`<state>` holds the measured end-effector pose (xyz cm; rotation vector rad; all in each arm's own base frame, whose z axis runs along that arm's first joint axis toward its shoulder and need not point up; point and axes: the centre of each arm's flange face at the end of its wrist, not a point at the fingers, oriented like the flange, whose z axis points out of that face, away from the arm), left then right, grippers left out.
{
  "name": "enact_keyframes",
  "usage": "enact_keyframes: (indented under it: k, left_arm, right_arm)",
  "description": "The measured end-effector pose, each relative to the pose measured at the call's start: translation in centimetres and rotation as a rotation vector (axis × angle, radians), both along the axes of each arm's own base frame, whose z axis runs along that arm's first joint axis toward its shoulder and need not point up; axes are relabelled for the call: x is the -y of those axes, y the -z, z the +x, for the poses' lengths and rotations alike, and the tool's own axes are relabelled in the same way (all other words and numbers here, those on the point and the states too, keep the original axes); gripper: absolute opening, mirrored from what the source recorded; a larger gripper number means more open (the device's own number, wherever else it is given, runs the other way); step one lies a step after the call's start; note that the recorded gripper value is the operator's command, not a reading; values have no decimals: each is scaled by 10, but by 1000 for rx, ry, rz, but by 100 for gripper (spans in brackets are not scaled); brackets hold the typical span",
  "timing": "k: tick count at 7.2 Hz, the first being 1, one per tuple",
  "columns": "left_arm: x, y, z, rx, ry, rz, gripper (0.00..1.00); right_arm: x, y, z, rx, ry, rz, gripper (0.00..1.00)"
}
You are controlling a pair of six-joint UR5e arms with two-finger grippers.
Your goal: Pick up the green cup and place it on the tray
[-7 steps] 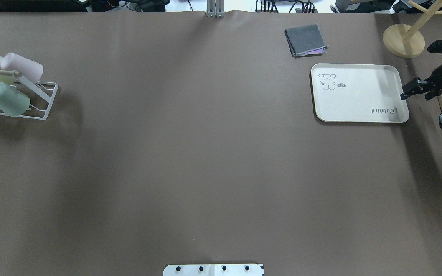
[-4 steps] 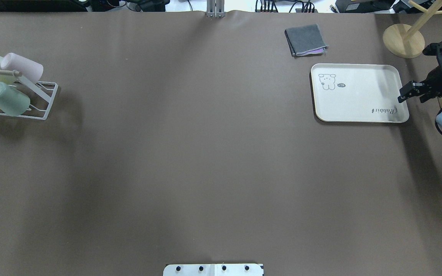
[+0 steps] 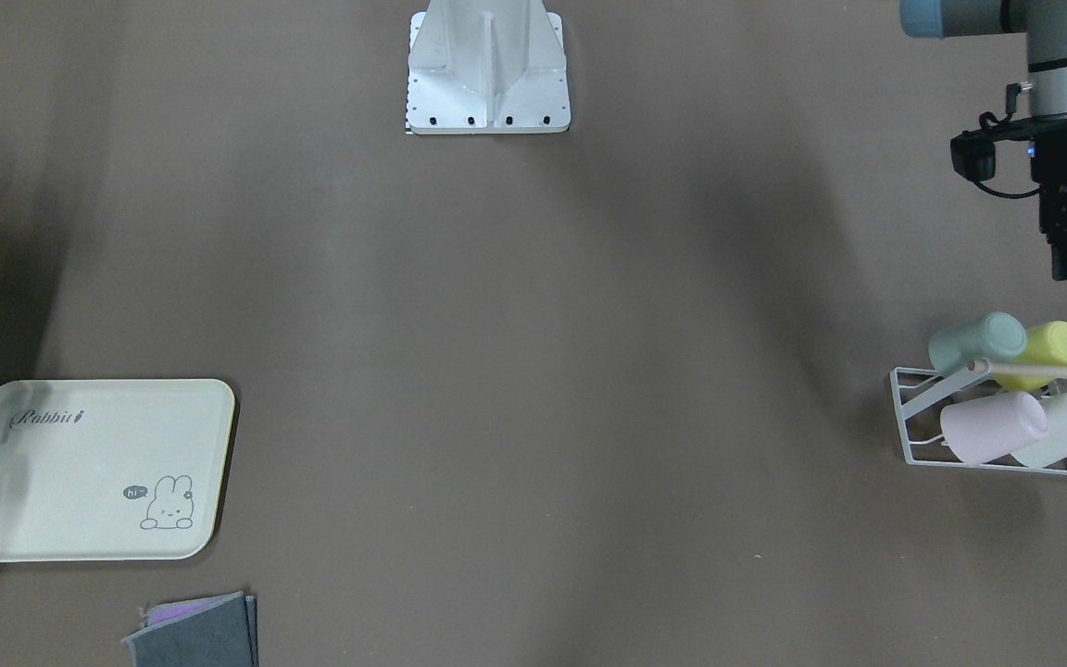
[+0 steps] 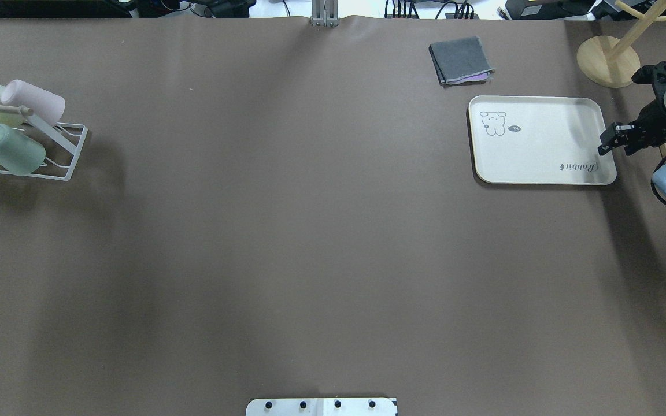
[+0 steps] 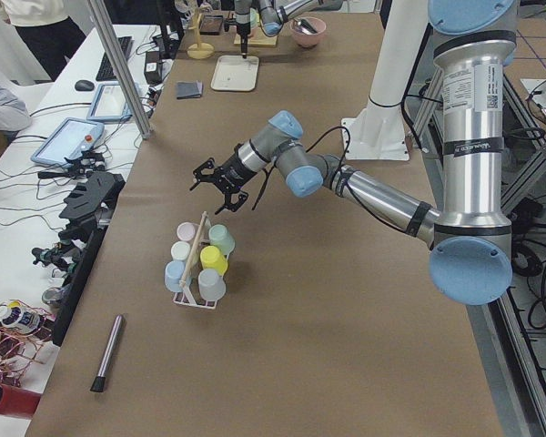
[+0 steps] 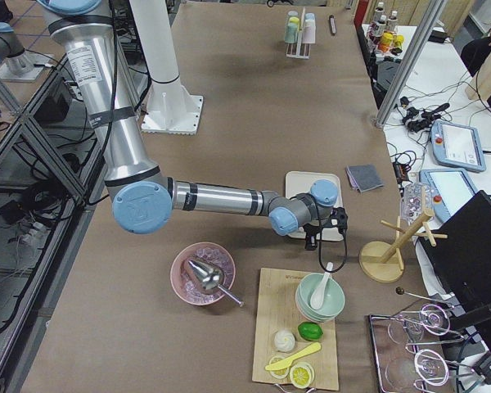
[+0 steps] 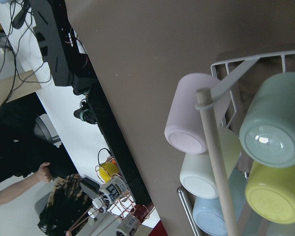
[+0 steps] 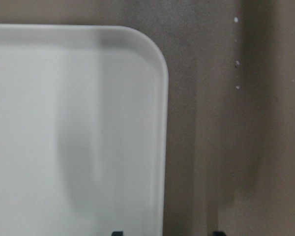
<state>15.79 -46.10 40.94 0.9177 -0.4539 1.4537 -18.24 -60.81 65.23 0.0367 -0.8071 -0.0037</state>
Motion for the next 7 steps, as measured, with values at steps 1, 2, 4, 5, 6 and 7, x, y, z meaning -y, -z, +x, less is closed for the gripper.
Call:
enact_keyframes:
  k: [1,2,4,5,6,7]
  left_arm:
    - [-6,4,17,50,-29,34,98]
    - [-10,5,26,109,-73,63,98]
    - [-16,2,36,218,-168,97,98]
    - [-23,-6,41,278,-208,104,98]
    - [-31,-15,45,351,-240,114,98]
    - [-38,-24,50,419,-271,124,97]
  right_arm:
    - [0,0,-1,0,1,0,43]
    - [1,0,-1,0,2,1,34]
    - [1,1,-3,-1,5,3,28]
    - [1,1,-3,-2,5,3,20]
    - [1,1,-4,-2,5,4,12]
    - [1,1,-4,-3,6,4,0]
